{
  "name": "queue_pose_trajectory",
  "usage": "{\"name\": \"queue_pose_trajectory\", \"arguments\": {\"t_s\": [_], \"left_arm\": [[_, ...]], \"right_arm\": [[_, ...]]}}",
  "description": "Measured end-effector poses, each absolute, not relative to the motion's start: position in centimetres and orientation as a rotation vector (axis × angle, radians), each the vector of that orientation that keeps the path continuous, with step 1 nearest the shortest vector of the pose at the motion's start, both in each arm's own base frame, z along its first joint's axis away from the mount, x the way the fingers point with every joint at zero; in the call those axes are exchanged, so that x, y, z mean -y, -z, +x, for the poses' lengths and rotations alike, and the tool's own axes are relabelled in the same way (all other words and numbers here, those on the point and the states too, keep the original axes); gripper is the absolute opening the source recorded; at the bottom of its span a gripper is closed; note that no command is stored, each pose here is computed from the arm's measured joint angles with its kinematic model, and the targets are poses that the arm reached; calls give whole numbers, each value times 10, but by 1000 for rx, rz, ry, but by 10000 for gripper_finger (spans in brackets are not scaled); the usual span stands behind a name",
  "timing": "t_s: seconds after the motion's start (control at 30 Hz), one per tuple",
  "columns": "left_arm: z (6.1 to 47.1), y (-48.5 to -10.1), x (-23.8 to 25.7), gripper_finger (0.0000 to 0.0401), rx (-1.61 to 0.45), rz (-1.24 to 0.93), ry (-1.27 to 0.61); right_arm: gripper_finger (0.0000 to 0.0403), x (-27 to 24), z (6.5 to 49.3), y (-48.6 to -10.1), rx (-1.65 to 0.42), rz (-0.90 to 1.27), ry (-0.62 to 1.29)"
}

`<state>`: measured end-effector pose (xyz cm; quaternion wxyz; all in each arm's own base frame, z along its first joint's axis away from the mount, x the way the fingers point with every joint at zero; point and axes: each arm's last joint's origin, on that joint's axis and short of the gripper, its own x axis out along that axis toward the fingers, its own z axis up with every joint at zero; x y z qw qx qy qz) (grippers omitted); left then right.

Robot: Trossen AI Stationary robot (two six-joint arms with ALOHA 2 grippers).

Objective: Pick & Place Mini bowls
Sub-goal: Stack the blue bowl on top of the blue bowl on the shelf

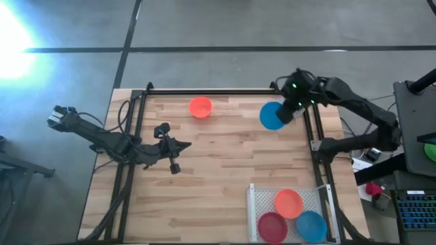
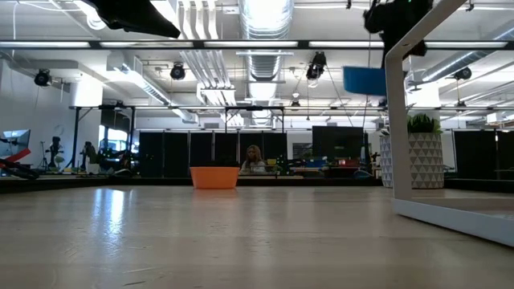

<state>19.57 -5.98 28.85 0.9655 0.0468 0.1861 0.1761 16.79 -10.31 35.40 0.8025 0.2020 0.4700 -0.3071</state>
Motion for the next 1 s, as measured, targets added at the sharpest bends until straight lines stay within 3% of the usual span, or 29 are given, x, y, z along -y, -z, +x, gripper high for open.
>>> {"name": "queue_pose_trajectory", "arguments": {"t_s": [1.0], "left_arm": [[196, -288, 60, 0, -378, 100, -355]], "right_arm": [[8, -40, 156, -352, -1254, 529, 338]]}}
